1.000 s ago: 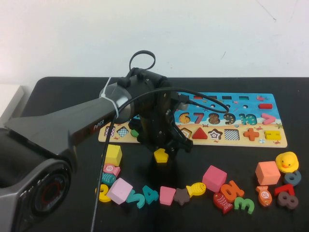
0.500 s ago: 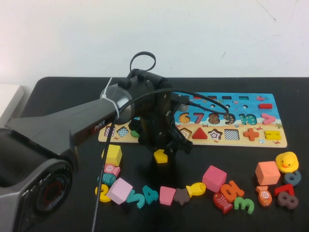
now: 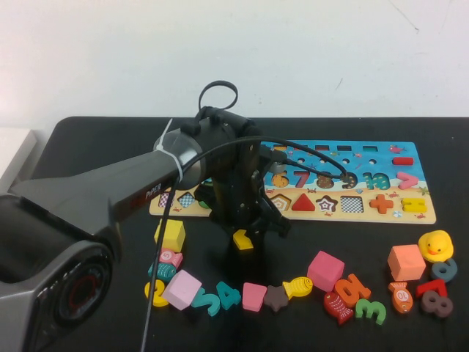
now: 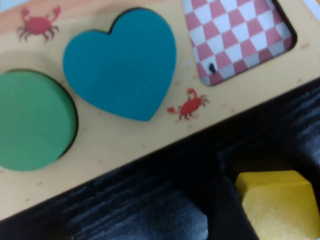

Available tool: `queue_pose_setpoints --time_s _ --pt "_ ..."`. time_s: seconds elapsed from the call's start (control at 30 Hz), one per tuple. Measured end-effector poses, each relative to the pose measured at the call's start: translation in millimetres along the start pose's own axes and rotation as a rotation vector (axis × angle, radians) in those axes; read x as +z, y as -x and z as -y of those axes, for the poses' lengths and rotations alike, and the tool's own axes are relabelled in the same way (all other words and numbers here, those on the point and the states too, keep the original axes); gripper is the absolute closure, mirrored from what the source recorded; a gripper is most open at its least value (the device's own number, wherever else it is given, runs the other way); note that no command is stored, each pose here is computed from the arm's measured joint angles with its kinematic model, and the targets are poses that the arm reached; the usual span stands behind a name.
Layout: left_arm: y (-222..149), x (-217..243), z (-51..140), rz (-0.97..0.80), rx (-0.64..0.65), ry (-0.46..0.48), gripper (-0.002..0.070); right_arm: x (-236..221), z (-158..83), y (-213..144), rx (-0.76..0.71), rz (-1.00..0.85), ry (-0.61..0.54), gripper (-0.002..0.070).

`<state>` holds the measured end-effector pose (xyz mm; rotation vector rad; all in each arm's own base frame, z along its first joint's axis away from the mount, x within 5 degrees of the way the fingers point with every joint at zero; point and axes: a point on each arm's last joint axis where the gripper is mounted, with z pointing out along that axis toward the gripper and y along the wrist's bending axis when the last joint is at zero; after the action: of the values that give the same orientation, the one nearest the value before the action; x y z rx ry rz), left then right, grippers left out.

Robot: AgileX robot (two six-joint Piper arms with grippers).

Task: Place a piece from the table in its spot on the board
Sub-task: Pick up the "Pentagon", then place the "five-pointed star" into the hole of the five-pointed star

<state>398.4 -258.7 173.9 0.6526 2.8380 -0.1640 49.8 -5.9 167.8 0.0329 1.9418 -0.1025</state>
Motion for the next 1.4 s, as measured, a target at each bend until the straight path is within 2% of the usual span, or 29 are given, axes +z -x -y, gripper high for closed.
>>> queue_pose_setpoints --time_s 0.17,0.5,0.77,1.17,1.4 --pt "7 -11 2.6 0.014 0.039 -0.010 0.0351 0 0 0 0.000 0.000 0.000 0.0658" --pt "33 -34 15.8 0.227 0.124 -0.114 0.0352 0 0 0 -0.002 0.000 0.000 0.0658" --pt "36 -20 15.6 0.254 0.173 -0.106 0.0352 0 0 0 -0.002 0.000 0.000 0.0657" --pt "39 -16 16.2 0.285 0.373 -0.085 0.0352 0 0 0 -0.002 0.000 0.000 0.0657" --pt "49 -12 18.4 0.281 0.422 -0.090 0.0352 0 0 0 -0.002 0.000 0.000 0.0657"
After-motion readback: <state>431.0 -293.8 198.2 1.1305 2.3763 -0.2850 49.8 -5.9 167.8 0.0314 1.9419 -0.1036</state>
